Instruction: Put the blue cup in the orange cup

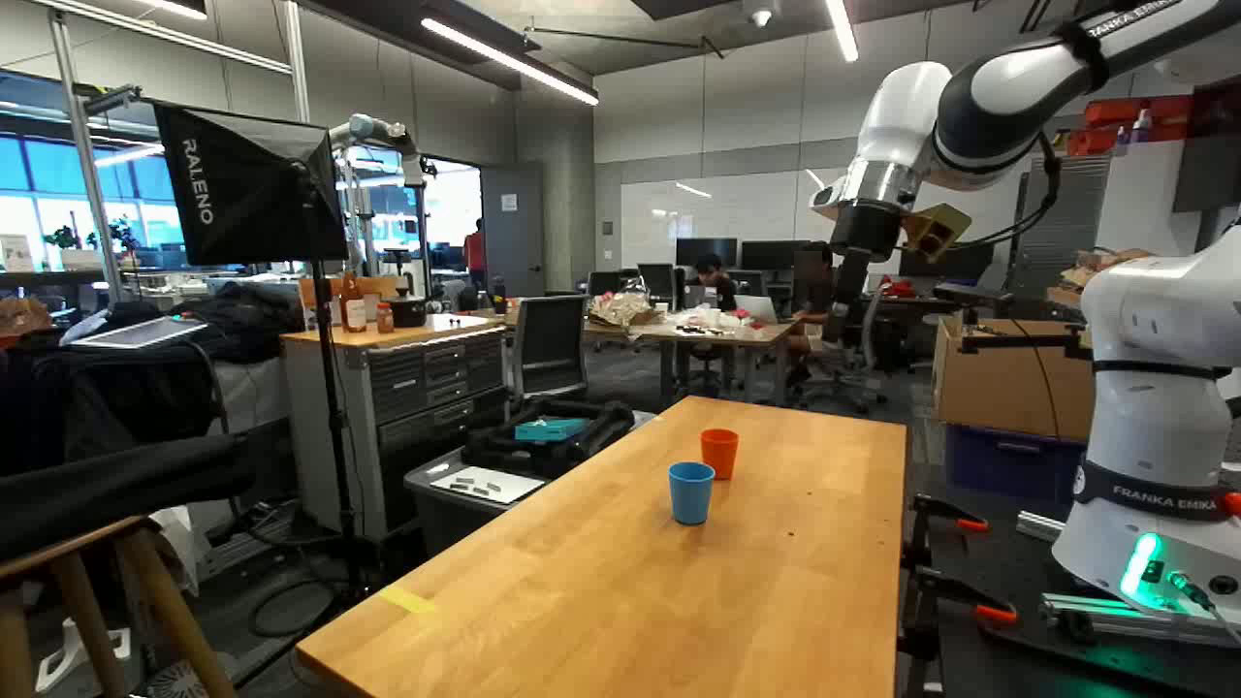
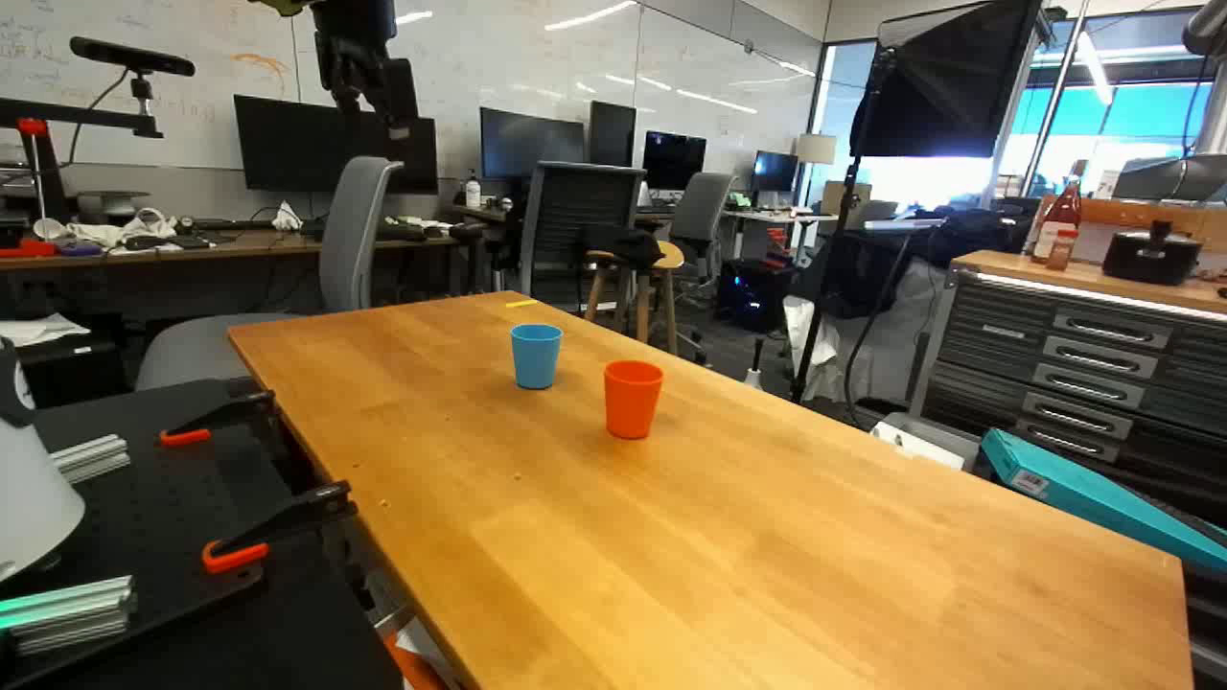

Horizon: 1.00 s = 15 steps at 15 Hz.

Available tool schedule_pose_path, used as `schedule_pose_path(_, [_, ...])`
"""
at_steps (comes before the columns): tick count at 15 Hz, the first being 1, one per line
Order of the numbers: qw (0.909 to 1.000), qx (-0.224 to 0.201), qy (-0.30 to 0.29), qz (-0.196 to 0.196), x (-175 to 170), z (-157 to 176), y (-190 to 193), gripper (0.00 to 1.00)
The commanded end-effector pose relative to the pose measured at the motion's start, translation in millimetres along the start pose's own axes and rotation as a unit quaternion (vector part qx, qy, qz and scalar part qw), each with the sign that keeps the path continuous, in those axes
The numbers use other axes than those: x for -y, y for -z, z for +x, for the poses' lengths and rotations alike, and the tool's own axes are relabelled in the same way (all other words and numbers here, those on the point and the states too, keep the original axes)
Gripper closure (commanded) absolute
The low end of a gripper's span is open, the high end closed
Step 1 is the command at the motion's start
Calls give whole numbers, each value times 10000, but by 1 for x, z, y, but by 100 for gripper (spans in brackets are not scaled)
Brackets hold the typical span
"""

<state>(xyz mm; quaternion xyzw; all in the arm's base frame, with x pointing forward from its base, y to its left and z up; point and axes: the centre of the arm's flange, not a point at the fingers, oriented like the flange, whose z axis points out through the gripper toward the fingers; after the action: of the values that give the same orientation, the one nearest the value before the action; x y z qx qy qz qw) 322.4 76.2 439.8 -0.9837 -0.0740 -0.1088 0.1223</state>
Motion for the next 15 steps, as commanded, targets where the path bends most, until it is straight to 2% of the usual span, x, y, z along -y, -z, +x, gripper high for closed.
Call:
schedule_pose_path(1, [10000, -2, 0, 0, 0, 0, 0, 0])
schedule_pose_path(7, [10000, -4, 1, 0, 0, 0, 0, 0])
schedule_pose_path(11, [9999, -138, 22, -69, 4, 28, -24, 0])
schedule_pose_path(15, [9995, -154, 84, -261, 10, 60, -69, 0])
